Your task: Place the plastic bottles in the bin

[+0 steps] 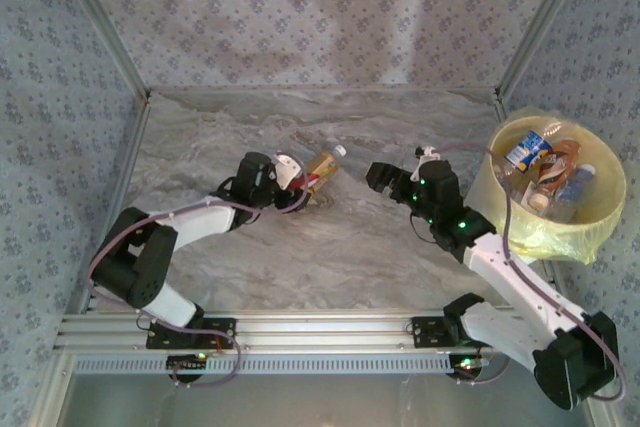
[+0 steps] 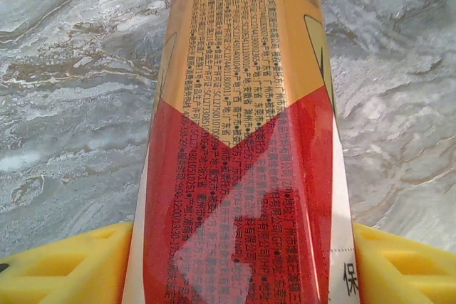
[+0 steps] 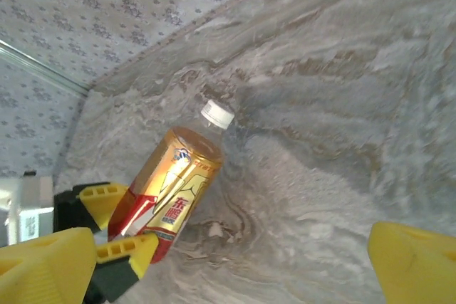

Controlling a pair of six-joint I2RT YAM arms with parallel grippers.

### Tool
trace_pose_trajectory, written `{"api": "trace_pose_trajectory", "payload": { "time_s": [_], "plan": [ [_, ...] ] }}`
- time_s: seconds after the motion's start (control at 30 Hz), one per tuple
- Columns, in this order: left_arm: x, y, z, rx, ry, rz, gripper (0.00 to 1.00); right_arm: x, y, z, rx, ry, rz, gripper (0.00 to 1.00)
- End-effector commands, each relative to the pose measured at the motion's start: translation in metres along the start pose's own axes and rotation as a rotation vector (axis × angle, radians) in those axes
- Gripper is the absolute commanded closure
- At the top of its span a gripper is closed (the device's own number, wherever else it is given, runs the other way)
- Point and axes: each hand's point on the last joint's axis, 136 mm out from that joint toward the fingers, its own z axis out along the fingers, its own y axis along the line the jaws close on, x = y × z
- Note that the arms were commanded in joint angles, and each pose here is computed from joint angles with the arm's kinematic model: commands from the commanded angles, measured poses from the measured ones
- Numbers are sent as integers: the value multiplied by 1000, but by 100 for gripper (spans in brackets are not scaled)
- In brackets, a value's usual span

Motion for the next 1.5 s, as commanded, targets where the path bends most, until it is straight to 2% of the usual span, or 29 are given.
{"api": "trace_pose_trajectory", "payload": {
  "time_s": [0.0, 0.3, 0.63, 0.83, 0.93, 1.07, 1.3, 1.4, 1.47],
  "plan": [
    [-36, -10, -12, -19, -134, -29, 33, -1, 23, 17, -152, -29, 134, 0],
    [-61, -44, -21, 60, -204, -22, 33, 1, 66, 45, -391, -6, 198, 0],
    [-82, -72, -27, 146, -279, -14, 33, 15, 58, 72, -285, 40, 245, 0],
    [-90, -93, -33, 212, -318, 28, 33, 17, 63, 75, -286, 35, 228, 2],
    [-91, -95, -33, 214, -317, 28, 33, 16, 61, 75, -272, 23, 240, 10],
    [-89, -93, -31, 196, -303, 23, 32, 13, 61, 72, -261, 8, 236, 26],
    [-92, -92, -32, 195, -285, 9, 19, 6, 71, 59, -254, -8, 147, 40],
    [-97, -97, -38, 225, -295, 15, 4, 0, 71, 53, -244, -31, 120, 42],
    [-102, -99, -44, 238, -308, 22, 2, -3, 71, 49, -237, -42, 103, 43]
  ]
}}
